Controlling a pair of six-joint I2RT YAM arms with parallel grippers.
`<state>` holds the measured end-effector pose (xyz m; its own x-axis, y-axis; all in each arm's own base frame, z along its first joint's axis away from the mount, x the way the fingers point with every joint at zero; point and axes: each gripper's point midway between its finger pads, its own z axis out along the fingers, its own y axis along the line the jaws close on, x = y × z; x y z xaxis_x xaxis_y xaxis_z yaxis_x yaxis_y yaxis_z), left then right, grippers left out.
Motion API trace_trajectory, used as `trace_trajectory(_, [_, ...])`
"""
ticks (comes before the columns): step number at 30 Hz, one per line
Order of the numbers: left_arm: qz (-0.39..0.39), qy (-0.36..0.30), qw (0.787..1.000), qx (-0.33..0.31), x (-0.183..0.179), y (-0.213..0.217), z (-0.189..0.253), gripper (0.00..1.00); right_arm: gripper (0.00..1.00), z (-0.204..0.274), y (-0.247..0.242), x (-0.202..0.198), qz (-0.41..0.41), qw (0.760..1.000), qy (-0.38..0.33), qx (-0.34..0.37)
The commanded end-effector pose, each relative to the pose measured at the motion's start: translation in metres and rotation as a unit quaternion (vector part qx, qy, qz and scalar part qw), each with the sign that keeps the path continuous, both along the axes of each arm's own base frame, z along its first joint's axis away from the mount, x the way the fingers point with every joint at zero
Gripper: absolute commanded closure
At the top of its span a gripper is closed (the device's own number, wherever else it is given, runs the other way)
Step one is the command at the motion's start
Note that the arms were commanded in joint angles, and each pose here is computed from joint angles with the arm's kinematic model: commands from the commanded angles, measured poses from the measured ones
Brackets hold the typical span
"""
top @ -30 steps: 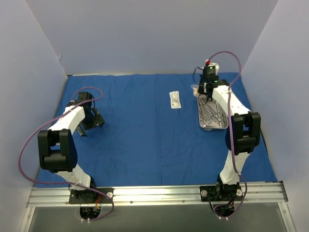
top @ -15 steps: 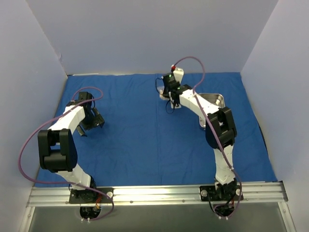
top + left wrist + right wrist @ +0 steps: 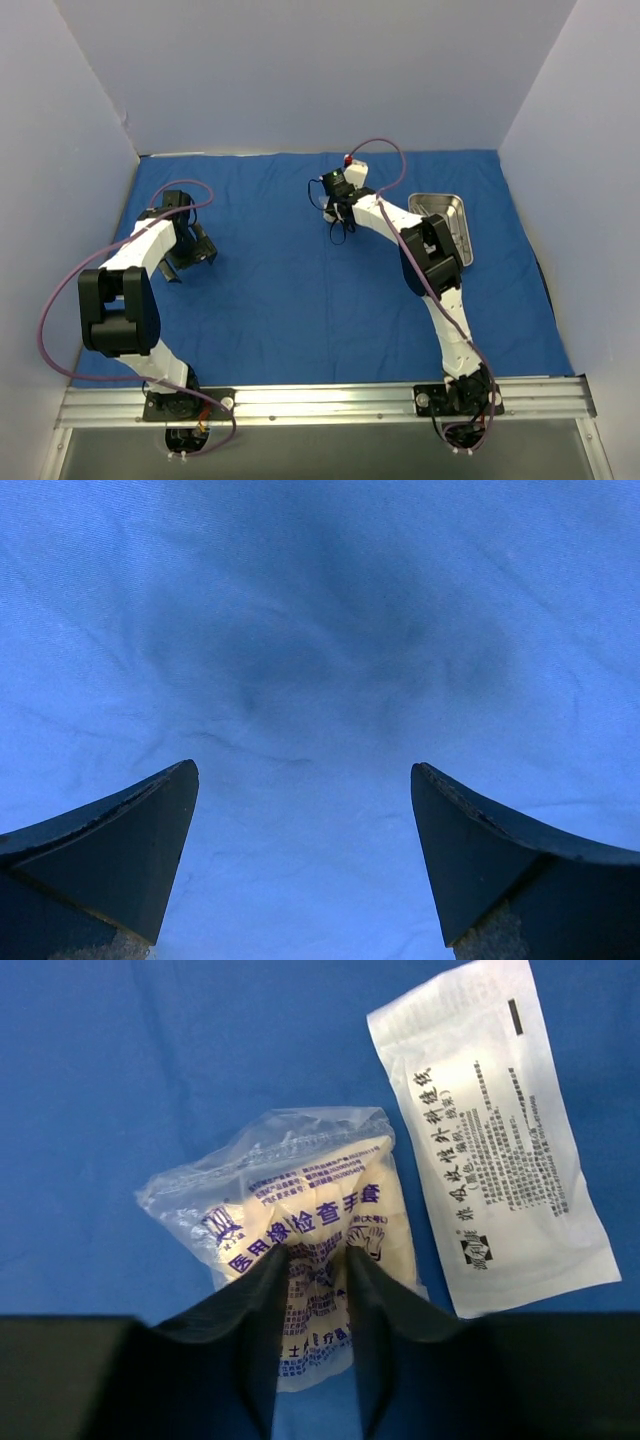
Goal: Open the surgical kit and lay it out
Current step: Place the medical item in the surgical kit.
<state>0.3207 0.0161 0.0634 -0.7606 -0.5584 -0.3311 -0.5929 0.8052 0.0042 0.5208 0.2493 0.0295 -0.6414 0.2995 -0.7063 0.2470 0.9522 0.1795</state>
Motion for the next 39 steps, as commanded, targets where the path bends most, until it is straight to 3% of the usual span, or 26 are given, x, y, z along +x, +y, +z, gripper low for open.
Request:
trace_trajectory(1, [-0.007,-0.027,1.0,-0.002,0.007,-0.002,0.014,0.03,0.72,0.022,0.007,0.008,-0.012,1.0,-0.025,0.013])
trace_trajectory(6, [-0.008,-0.026,1.0,-0.004,0.007,-0.003,0.013,0.03,0.59,0.056,0.014,0.01,0.022,0.998,-0.05,0.01])
trace_trajectory(10, [-0.008,-0.028,1.0,-0.005,0.008,-0.003,0.014,0.03,0.59,0.091,0.019,0.012,0.052,0.996,-0.076,0.01])
trace_trajectory(14, [-0.008,-0.028,1.0,-0.006,0.007,-0.004,0.013,0.03,0.66,0.1,0.022,0.011,0.083,0.993,-0.082,-0.002])
trace_trajectory(17, [-0.007,-0.029,1.0,-0.005,0.006,-0.003,0.014,0.03,0.77,0.092,0.026,0.008,0.108,0.991,-0.073,-0.008])
trace_trajectory(21, [-0.007,-0.029,1.0,-0.002,0.005,-0.002,0.015,0.03,0.83,0.073,0.028,0.005,0.124,0.991,-0.055,-0.017])
trace_trajectory(39, [-0.007,-0.029,1.0,-0.004,0.002,-0.003,0.012,0.03,0.79,-0.008,0.022,-0.001,0.144,0.988,0.0,-0.058])
